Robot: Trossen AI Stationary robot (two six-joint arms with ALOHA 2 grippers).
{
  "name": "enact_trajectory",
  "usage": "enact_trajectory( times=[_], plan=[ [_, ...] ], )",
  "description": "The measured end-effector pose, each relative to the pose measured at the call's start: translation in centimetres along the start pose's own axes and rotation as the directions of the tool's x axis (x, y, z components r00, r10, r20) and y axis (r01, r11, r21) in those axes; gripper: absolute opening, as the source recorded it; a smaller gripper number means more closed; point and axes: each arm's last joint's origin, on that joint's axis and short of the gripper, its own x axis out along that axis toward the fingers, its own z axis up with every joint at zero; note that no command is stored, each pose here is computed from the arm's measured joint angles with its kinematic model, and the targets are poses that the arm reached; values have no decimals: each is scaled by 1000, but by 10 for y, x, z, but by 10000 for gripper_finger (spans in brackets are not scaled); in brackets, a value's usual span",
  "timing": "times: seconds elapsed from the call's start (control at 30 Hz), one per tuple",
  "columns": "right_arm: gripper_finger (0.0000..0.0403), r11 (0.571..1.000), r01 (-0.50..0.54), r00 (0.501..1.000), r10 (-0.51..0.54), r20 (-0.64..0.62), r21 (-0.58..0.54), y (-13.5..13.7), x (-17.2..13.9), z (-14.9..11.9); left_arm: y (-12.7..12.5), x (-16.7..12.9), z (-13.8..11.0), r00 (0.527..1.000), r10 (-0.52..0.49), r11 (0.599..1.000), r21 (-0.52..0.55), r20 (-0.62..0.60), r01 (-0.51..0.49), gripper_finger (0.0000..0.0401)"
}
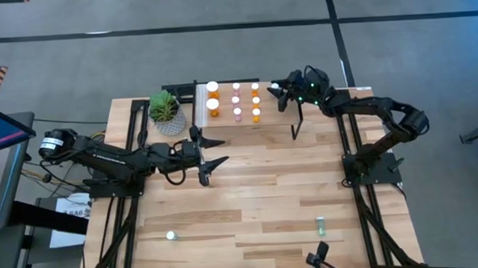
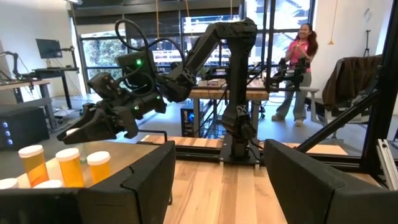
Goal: Pick and place medicine bottles onto shelf by color
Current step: Put the top left blue pill bottle on the shelf, then put the right blue pill bottle aligned with the other blue pill bottle on the shelf
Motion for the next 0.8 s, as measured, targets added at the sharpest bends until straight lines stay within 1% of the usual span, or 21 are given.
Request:
enact_trajectory(
  times=[0.2,0.4,0.53,0.7,0.8],
  plan=[
    [211,1000,-21,1000,21,-9,7,7,-3,4,2,1,-2,1000,8,1000,1,-18,-8,233],
    [219,1000,7,999,-7,-43,3,10,-20,16,3,1,-2,1000,13,1000,-14,-20,-14,233],
    [220,1000,14,999,-14,-41,-4,15,-32,26,3,1,-2,1000,13,1000,-15,-20,-13,233],
    [220,1000,23,999,-23,-41,3,23,-54,40,3,1,-2,1000,13,1000,-22,-16,-13,233],
    [219,1000,-10,997,12,-81,16,39,-75,47,3,1,-2,1000,10,1000,-29,-14,-10,233]
  ],
)
